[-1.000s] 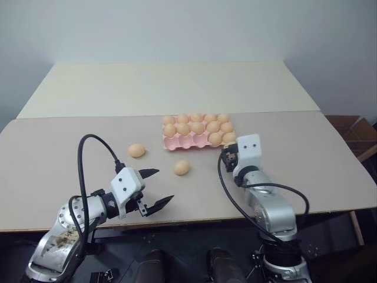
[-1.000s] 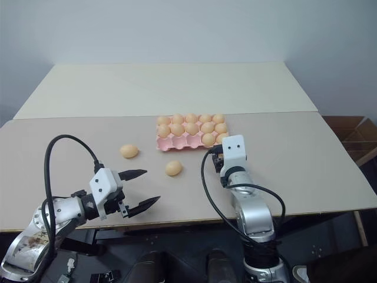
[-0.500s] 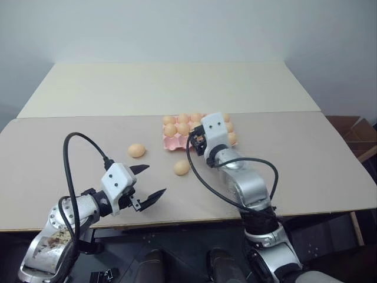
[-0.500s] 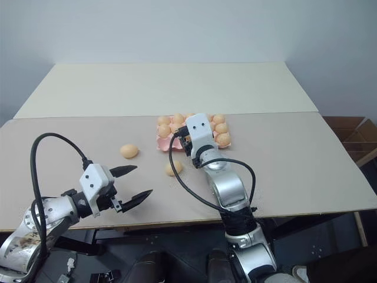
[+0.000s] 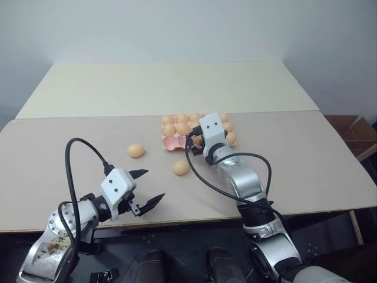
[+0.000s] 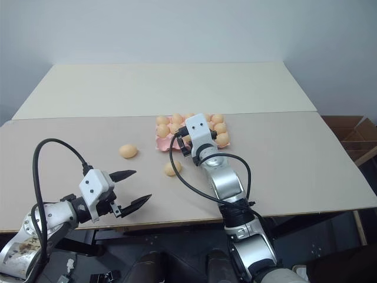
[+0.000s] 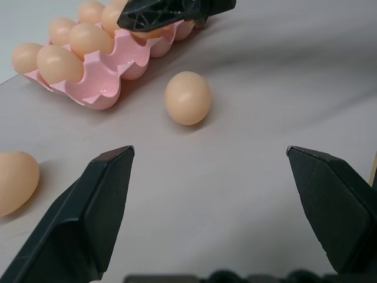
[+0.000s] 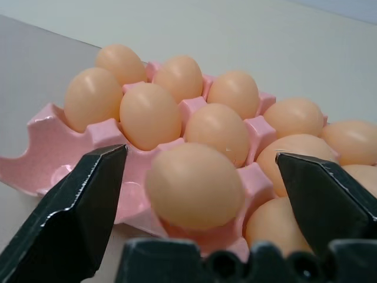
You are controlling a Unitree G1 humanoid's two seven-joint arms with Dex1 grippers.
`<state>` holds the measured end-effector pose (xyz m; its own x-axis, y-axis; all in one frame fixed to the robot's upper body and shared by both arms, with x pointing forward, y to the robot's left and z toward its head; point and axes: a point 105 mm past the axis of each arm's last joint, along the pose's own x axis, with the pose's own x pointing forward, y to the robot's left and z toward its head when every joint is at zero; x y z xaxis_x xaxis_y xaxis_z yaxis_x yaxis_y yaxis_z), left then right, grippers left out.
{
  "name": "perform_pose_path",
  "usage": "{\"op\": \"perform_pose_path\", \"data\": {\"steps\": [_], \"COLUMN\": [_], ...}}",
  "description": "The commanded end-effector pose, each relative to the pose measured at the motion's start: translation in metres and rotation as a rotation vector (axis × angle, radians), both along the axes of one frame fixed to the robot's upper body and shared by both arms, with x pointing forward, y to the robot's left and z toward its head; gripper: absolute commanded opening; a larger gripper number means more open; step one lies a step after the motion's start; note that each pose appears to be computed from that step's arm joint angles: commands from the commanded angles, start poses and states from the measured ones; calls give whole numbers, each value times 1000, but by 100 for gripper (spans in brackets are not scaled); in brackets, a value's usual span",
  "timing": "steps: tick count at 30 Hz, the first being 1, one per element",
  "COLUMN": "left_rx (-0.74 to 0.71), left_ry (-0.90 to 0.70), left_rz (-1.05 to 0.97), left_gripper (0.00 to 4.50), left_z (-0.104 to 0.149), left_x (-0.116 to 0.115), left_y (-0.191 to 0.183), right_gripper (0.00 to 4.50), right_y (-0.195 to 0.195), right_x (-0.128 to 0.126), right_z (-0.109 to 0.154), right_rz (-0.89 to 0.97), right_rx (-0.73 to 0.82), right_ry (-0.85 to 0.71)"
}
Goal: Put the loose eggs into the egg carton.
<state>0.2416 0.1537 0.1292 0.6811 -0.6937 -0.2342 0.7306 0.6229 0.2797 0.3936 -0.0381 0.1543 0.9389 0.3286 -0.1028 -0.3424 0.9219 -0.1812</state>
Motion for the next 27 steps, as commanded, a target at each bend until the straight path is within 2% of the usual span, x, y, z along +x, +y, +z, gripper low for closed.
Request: {"op": "perform_pose_path", "data": {"steps": [1, 5, 9, 14, 19, 22, 27], "left_rx": [-1, -9, -34, -67, -116, -93, -33], "left_ry": [-51, -56, -87, -76, -36, -34, -74], "left_rz": [-15, -7, 35, 63, 55, 57, 157], "left_gripper": [450, 450, 450, 450, 450, 450, 450], "left_z": [10, 11, 13, 12, 14, 12, 6], "left_x": [-2, -2, 1, 3, 3, 4, 18], "left_y": [-2, -3, -3, -4, -6, -8, -7], "right_gripper": [448, 448, 448, 448, 448, 448, 448], "right_y": [-1, 0, -13, -37, -56, -63, -70], "right_x": [-3, -18, -49, -89, -121, -137, -161], "right_z": [24, 49, 62, 48, 38, 31, 9], "right_rz": [0, 61, 143, 270, 441, 513, 622], "right_rx": [28, 117, 157, 90, 112, 95, -9], "right_ry": [-94, -176, -257, -261, -185, -123, 7]}}
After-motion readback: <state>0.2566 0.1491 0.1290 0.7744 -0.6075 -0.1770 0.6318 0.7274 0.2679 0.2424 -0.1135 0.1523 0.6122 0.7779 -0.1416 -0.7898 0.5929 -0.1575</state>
